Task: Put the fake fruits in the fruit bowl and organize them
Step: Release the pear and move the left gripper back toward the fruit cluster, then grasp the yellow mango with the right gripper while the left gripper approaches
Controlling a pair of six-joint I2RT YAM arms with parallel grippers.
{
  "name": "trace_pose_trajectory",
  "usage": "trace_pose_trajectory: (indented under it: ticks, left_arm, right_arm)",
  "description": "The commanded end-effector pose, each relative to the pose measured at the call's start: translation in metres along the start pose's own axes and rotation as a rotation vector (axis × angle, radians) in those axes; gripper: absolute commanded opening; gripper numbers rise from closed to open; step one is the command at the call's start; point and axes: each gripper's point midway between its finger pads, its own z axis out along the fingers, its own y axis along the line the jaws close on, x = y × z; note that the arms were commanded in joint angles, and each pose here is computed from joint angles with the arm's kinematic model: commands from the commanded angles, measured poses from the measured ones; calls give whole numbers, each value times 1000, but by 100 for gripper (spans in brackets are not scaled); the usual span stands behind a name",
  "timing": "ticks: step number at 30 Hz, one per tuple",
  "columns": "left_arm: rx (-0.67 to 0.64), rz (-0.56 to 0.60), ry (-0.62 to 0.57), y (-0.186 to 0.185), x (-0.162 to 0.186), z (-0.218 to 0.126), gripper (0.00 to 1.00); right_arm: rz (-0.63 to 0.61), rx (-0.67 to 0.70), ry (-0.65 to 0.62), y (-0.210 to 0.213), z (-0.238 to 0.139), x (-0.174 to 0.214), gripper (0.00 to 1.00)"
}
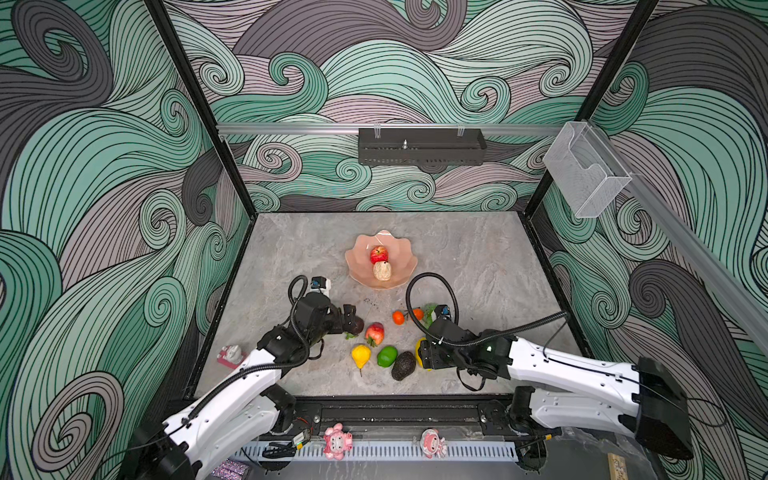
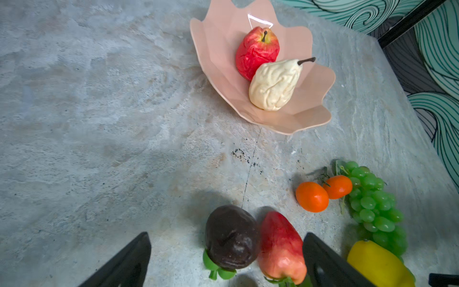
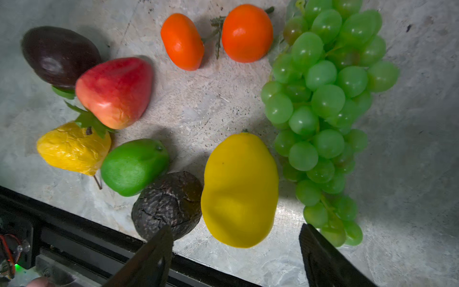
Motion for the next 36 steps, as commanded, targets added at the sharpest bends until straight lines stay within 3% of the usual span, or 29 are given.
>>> trace_pose_trajectory:
  ticks: [1,13,30,36]
  left_arm:
    - [36,-50,-161,-3,-28,-11,98]
    - [72,-8,-156,-3,-17,-12,98]
    - [38,18,-148,4,-11,-8,98]
    - [56,3,-132,0,-11,-6,98]
  right_arm:
    - [22,38,-28,4,-3,-10,77]
    - [15,141,25,2,17,-6,70]
    - [2,152,71,5,32,2,58]
    - [-10,138,30,6,20,-7,55]
